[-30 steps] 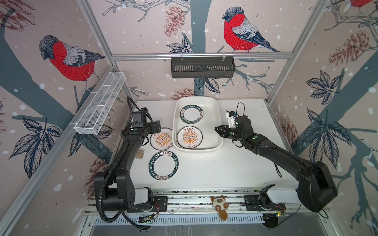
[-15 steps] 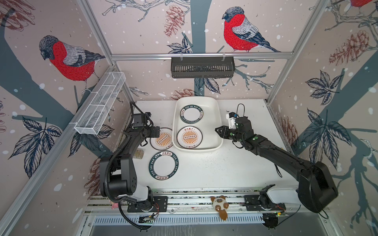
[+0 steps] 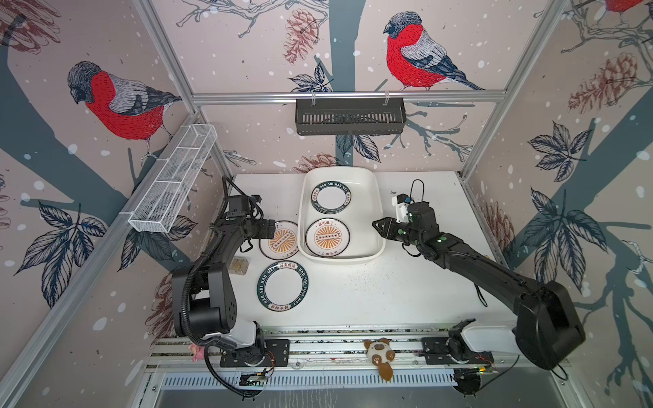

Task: Place the plates into the plastic bin on the countertop
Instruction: Pick up the plate from the middle-left of the table.

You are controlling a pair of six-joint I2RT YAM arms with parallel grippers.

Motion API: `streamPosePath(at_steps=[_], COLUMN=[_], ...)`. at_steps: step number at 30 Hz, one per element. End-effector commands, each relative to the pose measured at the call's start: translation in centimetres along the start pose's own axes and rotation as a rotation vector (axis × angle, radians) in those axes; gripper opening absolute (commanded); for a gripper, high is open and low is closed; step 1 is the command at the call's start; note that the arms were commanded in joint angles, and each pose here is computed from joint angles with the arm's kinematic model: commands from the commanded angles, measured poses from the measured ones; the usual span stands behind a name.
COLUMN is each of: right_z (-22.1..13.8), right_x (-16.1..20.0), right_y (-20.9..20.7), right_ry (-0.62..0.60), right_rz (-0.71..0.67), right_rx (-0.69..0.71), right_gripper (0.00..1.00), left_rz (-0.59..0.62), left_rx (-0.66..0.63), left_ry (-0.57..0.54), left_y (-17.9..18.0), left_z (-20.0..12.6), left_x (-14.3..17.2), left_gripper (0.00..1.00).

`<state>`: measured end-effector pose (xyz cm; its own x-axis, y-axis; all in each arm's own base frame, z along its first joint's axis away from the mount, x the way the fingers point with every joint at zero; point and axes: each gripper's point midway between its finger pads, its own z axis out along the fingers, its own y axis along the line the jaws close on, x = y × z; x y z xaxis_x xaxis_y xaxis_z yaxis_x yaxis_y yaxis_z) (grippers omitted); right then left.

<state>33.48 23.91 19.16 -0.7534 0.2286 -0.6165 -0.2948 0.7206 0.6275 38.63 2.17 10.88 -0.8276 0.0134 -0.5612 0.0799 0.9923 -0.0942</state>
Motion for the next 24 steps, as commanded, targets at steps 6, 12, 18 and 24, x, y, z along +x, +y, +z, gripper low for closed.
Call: streamPosePath(at_steps=[6, 12, 18, 24], right_z=[-0.7, -0.8, -0.6, -0.3], right_x=[-0.3, -0.1, -0.3, -0.3], right_y=[0.2, 0.0, -0.1, -0.1], right_ry=[-0.028, -0.031, -0.032, -0.026], right_rz=[-0.009, -0.003, -0.002, 0.002], right_rx=[-0.011, -0.008, -0.006, -0.008], right_gripper=[0.32, 0.32, 0.32, 0.32], left_rz=[-0.182, -0.219, -0.293, -0.281], left_rx=[0.129, 0.14, 0.176, 0.248], left_ry=[0.099, 0.117, 0.135, 0.142], left_y=[0.5, 1.2, 2.8, 2.4], left_z=[1.2, 2.2, 3.0, 3.2], left_x=[1.5, 2.2, 3.3, 3.8], left_gripper=[0.88, 0.85, 0.73, 0.71])
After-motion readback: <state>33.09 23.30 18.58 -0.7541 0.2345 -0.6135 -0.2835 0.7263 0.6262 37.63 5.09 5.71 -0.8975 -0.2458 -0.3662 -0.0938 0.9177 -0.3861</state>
